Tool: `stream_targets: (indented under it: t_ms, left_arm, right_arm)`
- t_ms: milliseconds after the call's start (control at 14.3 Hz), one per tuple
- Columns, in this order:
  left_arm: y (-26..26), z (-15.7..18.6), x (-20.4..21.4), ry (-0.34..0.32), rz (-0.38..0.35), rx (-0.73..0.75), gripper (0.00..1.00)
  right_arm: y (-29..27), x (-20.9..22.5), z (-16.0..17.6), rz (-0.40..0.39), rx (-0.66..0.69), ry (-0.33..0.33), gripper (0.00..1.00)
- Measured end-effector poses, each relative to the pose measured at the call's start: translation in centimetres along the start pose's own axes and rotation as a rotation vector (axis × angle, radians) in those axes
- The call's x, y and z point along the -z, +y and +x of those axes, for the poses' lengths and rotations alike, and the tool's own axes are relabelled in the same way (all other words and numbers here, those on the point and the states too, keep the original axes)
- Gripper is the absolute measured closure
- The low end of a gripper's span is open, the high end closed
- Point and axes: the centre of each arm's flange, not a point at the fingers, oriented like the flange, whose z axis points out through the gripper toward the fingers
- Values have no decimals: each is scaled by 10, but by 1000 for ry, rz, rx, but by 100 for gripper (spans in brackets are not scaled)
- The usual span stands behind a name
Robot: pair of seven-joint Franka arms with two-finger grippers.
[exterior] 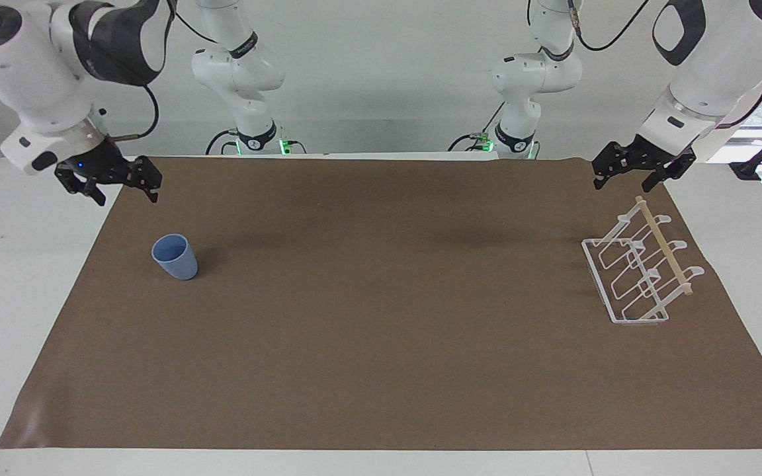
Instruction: Hang cup on cup holder
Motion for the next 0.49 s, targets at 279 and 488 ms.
stream_targets:
  t_ms: [279,488]
  left_arm:
    - [0,0,0,0,0,0,0]
    - [0,0,-1,-1,0,0,0]
  right_arm:
    - [-2,-100,-4,12,36,-16,0]
    - [22,-130,-7,27,77,-31,0]
